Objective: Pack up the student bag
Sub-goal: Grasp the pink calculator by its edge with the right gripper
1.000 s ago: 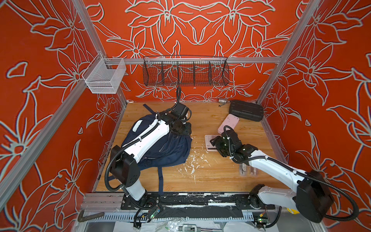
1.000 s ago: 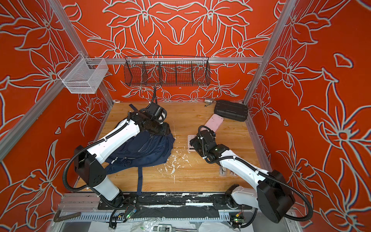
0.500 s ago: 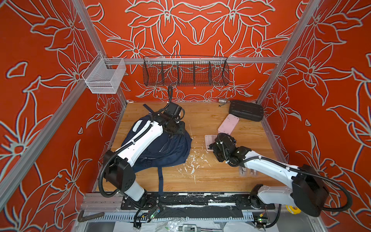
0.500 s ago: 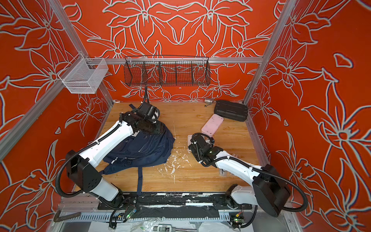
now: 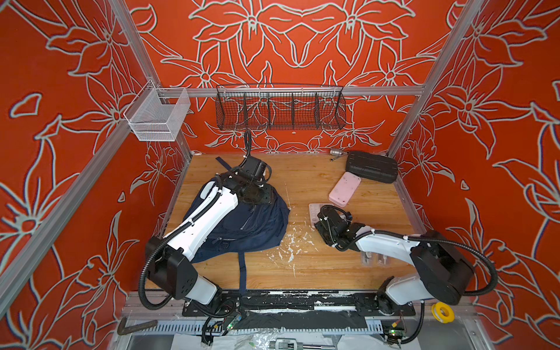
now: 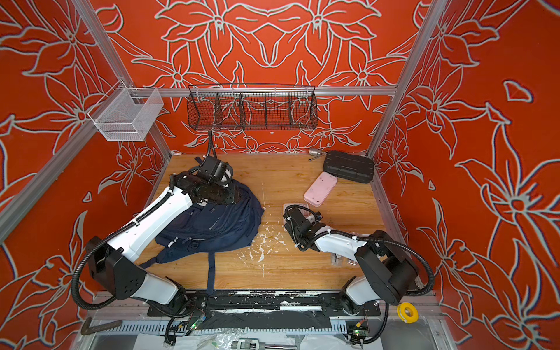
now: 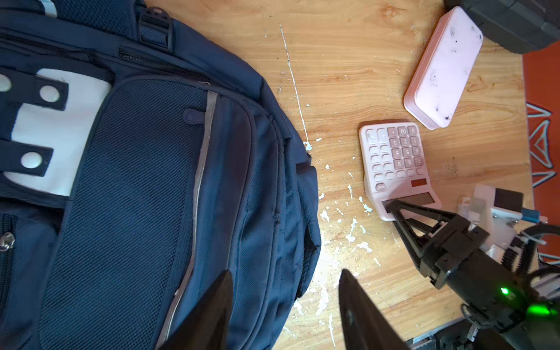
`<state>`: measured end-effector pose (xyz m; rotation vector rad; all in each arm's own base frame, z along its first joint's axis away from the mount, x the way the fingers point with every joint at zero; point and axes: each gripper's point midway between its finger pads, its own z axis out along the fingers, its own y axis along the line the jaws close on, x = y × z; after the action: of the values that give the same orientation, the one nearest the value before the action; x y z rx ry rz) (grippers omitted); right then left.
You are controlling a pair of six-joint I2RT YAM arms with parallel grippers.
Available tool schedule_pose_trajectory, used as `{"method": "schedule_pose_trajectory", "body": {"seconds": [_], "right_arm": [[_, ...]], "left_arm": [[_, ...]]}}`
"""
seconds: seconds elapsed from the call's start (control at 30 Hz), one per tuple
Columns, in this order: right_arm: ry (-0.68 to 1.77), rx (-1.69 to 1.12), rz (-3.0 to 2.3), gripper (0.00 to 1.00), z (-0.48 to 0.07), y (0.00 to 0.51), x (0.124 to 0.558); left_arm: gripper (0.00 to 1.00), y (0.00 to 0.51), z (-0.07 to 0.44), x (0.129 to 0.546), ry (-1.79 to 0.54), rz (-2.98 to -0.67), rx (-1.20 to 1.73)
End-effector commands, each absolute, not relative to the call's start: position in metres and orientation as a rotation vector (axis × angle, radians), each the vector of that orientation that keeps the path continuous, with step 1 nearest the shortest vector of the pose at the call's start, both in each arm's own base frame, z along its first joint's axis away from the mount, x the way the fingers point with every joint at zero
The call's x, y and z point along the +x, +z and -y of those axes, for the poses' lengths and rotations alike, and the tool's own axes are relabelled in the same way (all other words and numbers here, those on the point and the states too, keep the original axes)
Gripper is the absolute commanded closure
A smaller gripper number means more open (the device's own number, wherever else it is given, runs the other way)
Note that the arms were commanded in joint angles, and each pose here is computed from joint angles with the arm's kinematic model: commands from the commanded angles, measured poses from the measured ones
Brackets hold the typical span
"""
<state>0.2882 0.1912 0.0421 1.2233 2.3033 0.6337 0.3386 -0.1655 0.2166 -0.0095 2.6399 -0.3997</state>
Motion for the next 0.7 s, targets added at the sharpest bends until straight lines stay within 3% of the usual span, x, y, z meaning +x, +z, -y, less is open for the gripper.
{"method": "schedule_pose_trajectory", "body": {"seconds": [0.0, 0.3, 0.67], "right_arm": [[0.623, 1.215, -2.245, 0.55, -0.188, 0.042, 0.296], [0.641, 1.167, -2.194, 0.7, -0.181, 0.043, 0.297], [0.615, 1.104, -2.162, 0.82, -0.167, 0.061, 0.288]], "left_arm": [[0.44, 0.223, 0.152, 0.333, -0.359, -2.632, -0.036], [0.44, 0.22, 0.127, 0.324, -0.219, -2.675, 0.01], [0.44, 0.209, 0.126, 0.315, -0.214, -2.727, 0.046]]}}
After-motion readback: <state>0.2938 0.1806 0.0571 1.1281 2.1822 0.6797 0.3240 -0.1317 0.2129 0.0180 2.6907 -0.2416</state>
